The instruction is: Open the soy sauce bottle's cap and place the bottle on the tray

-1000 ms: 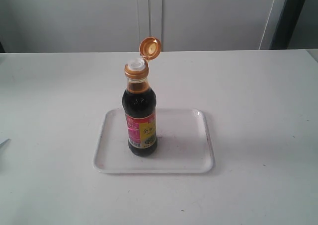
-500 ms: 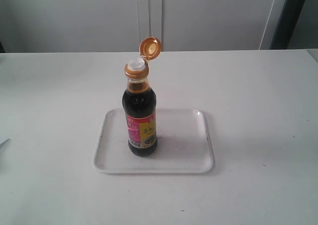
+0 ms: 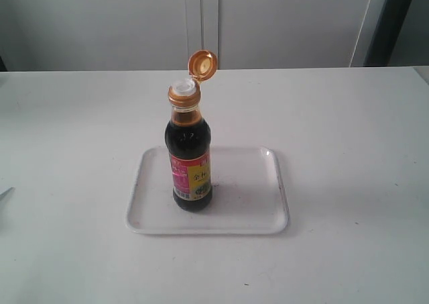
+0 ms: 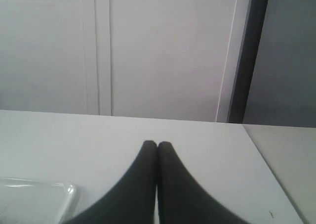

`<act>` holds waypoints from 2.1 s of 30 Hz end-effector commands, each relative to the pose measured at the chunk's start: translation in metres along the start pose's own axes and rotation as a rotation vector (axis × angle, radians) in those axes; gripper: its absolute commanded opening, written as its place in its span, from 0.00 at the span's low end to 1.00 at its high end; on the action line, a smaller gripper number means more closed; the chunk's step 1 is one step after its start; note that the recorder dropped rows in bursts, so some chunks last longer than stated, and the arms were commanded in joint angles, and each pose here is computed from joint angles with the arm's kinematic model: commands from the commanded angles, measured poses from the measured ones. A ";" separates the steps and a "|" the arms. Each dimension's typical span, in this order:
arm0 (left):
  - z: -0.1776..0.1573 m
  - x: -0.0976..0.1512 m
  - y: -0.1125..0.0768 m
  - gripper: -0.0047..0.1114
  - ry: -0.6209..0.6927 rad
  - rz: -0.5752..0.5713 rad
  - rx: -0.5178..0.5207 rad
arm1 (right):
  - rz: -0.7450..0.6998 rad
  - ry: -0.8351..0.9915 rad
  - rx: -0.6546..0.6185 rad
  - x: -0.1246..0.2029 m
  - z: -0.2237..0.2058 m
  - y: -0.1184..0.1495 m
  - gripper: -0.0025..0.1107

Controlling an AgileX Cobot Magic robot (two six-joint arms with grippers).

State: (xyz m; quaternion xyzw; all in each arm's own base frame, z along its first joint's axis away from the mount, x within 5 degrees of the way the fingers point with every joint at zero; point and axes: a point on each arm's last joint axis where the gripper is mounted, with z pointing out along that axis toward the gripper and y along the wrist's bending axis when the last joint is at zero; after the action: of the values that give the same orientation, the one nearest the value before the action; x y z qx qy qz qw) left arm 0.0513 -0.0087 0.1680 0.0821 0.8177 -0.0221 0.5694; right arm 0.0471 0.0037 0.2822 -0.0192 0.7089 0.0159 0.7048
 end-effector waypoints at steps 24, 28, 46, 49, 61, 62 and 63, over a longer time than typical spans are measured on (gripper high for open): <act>0.000 0.001 0.000 0.04 -0.004 0.001 -0.003 | -0.010 0.217 0.029 0.094 0.007 -0.003 0.02; 0.000 0.001 0.000 0.04 -0.004 0.001 -0.003 | -0.007 0.193 0.028 0.095 0.008 -0.003 0.02; 0.000 0.001 0.000 0.04 -0.004 0.001 -0.003 | -0.031 0.240 0.031 0.099 0.007 -0.003 0.02; 0.000 0.001 0.000 0.04 -0.004 0.001 -0.003 | -0.031 0.245 0.031 0.099 0.007 -0.003 0.02; 0.000 0.001 0.000 0.04 -0.004 0.001 -0.003 | -0.031 0.245 0.031 0.099 0.007 -0.003 0.02; 0.000 0.001 0.000 0.04 -0.004 0.001 -0.003 | -0.031 0.245 0.031 0.099 0.007 -0.003 0.02; 0.000 0.001 0.000 0.04 -0.004 0.001 -0.003 | -0.031 0.245 0.031 0.099 0.007 -0.003 0.02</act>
State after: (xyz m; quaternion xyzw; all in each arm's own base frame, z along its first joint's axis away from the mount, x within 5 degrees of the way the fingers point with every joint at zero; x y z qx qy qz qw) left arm 0.0513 -0.0087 0.1680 0.0824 0.8176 -0.0219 0.5694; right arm 0.0538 0.0007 0.1840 -0.0175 0.7902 -0.0038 0.6127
